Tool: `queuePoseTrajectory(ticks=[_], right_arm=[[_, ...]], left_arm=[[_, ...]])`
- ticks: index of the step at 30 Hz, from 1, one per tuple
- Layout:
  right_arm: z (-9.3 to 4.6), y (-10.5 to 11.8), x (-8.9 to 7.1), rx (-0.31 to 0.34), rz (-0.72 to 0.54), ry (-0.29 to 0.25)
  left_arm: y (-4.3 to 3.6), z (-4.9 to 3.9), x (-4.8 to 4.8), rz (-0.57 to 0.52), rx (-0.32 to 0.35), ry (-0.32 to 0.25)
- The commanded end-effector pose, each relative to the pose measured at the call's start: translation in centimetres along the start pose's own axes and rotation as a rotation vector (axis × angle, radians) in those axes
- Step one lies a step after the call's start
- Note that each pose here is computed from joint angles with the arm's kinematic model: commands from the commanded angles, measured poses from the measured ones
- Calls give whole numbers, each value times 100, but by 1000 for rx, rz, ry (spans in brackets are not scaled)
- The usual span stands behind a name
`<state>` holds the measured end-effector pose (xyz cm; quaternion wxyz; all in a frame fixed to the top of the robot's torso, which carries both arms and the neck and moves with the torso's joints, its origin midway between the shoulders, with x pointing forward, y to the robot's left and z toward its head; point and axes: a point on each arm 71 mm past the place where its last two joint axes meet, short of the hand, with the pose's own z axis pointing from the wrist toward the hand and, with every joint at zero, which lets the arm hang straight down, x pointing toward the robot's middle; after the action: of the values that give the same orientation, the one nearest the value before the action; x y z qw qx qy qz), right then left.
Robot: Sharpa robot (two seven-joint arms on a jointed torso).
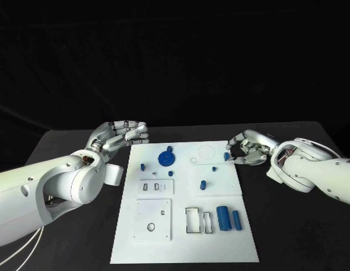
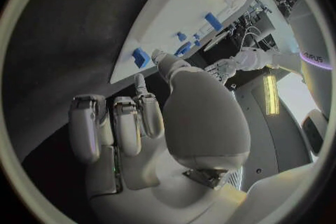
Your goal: Assemble the parts on the task board
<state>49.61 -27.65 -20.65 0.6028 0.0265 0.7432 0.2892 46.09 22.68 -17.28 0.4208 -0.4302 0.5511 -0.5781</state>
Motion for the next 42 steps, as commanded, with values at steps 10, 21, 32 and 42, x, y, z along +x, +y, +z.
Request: queuePoseTrajectory(ticks=[10,21,32,42], right_arm=[[69,-7,77,23,-22,0],[101,-20,91,35,-24,1],[106,-6,101,29,-24,3],[110,14,87,18,-29,-26]], left_arm=[[-21,-4,27,-9,16,20],[-19,-5,27,-9,14,20],[-18,-5,24,-9,12,19],[-18,-7,20,-8,10,18]])
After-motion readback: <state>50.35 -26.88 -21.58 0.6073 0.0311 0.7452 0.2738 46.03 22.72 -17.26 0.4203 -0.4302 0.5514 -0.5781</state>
